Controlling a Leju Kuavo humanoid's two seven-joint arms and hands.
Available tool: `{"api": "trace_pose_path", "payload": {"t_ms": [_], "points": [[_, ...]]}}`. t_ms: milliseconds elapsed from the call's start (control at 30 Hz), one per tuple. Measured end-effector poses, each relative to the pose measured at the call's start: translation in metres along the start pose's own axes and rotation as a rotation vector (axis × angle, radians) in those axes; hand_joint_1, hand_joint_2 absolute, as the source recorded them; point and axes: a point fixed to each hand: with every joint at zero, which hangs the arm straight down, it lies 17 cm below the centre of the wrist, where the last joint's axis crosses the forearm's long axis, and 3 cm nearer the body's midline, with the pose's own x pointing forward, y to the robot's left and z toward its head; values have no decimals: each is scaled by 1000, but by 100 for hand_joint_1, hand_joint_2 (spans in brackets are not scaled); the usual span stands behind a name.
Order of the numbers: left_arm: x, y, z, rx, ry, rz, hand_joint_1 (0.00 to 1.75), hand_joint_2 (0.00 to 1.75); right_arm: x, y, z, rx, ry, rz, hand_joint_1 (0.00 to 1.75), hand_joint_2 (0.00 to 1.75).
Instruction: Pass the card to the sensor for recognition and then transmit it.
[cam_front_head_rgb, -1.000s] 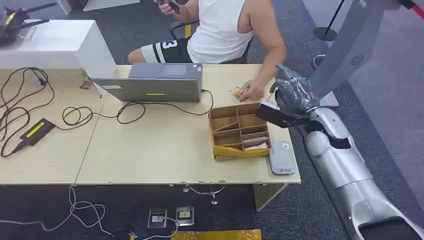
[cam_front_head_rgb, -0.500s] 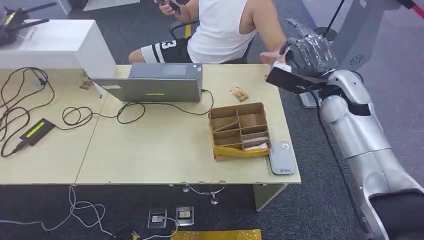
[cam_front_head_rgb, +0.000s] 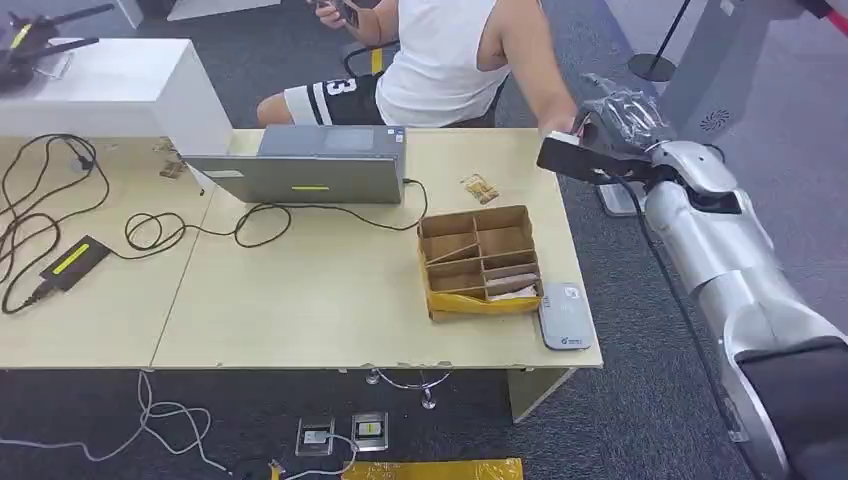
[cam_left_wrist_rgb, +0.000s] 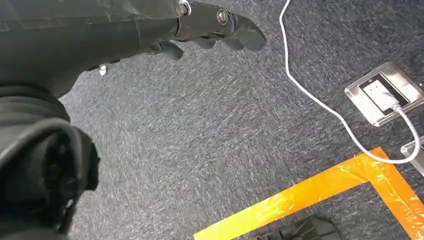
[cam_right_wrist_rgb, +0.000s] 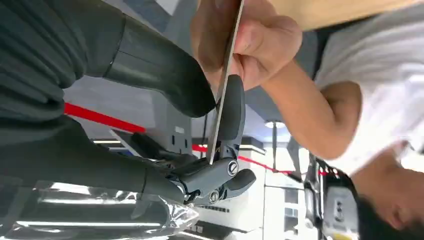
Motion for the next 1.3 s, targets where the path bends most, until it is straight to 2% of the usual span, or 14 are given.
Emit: {"api": "trace_pose_path", "payload": {"t_ms": [100, 133, 300, 367, 500, 633, 800, 933, 1133, 1300], "points": [[1, 0, 0, 0, -2, -3, 0, 0, -4, 17, 4, 42, 13, 12, 175, 175], [1, 0, 0, 0, -2, -4, 0, 0, -4, 21, 4, 53, 17, 13, 3, 175], [0, 1, 0, 2, -1, 0, 0, 0, -8, 34, 8, 77, 28, 13, 0, 175], [0, 1, 0, 7, 1, 5, 0, 0, -8, 30, 8, 46, 30, 16, 0, 175], [-3, 2, 0, 16, 8, 15, 0, 0, -3, 6, 5, -96, -8, 36, 0, 175], [-8, 2, 1, 29, 16, 27, 0, 0, 4, -45, 6, -318, -73, 80, 0, 175], [-14, 0, 3, 35, 27, 30, 0, 0, -9, -81, 9, -426, -73, 94, 0, 175], [-16, 1, 3, 46, 31, 36, 0, 0, -19, -96, 15, -492, -56, 90, 0, 175], [-32, -5, 8, 56, 54, 69, 0, 0, -79, -149, 46, -651, 27, 82, 0, 175], [-32, -3, 8, 69, 59, 100, 0, 0, -134, -155, 80, -694, 137, 64, 0, 175]]}}
